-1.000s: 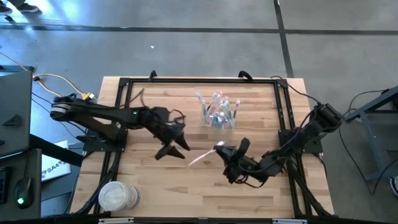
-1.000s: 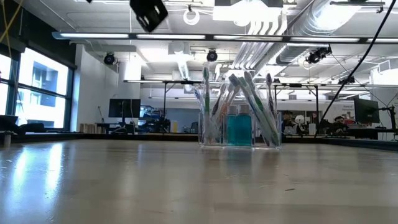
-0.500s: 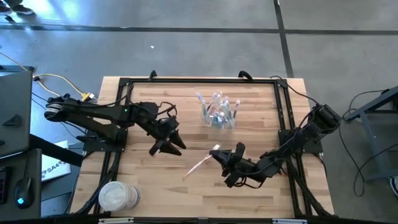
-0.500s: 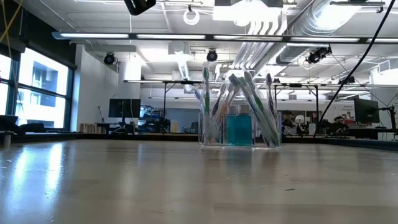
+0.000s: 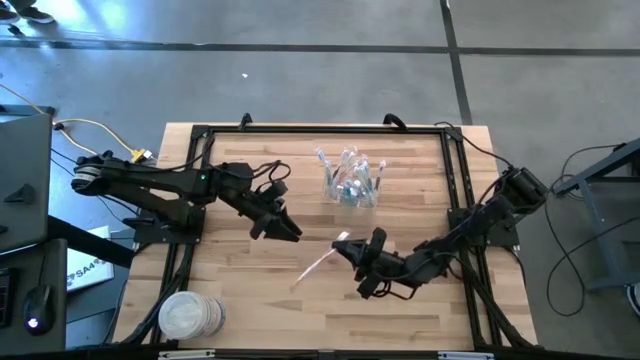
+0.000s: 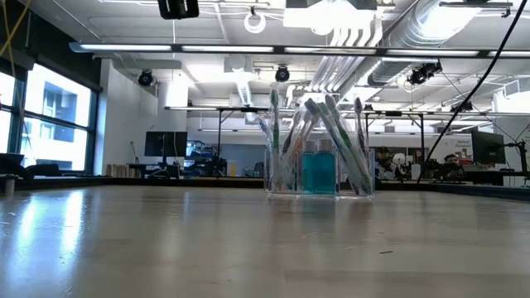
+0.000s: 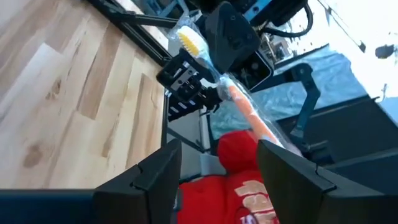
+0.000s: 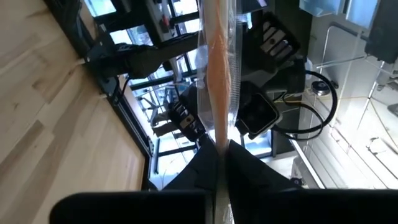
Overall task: Pick & Place toothbrushing station
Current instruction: Put the orange toothbrush into the transparent organizer
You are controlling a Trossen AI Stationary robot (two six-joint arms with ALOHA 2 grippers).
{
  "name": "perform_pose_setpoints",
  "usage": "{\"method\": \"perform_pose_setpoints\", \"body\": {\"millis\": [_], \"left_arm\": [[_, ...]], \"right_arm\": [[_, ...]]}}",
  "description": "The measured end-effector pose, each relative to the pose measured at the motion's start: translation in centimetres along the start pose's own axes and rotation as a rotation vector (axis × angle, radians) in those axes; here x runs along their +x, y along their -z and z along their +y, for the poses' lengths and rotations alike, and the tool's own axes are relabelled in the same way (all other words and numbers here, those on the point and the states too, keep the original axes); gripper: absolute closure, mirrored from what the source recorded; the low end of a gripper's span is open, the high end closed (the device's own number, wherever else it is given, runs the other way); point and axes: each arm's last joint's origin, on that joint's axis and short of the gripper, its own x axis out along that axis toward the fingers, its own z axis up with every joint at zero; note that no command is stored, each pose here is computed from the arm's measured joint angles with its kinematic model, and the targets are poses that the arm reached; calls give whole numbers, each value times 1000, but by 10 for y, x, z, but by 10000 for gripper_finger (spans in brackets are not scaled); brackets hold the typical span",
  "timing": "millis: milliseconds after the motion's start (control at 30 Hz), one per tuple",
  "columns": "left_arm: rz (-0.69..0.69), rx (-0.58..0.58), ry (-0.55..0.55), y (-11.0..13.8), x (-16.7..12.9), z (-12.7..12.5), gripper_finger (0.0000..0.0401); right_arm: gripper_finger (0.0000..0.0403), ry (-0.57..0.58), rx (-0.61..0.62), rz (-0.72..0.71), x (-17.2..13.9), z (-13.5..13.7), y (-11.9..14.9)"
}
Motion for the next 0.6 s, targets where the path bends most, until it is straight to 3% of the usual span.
{"method": "perform_pose_setpoints", "body": {"millis": [167,600], "left_arm": [[-3,-60,-3,0,0,0,191],[-2,-86,-2,-1,6,4,191]], "right_arm": [[395,-6,-3,17,6,1,5],[395,-15,-78,32,22,0,19]]}}
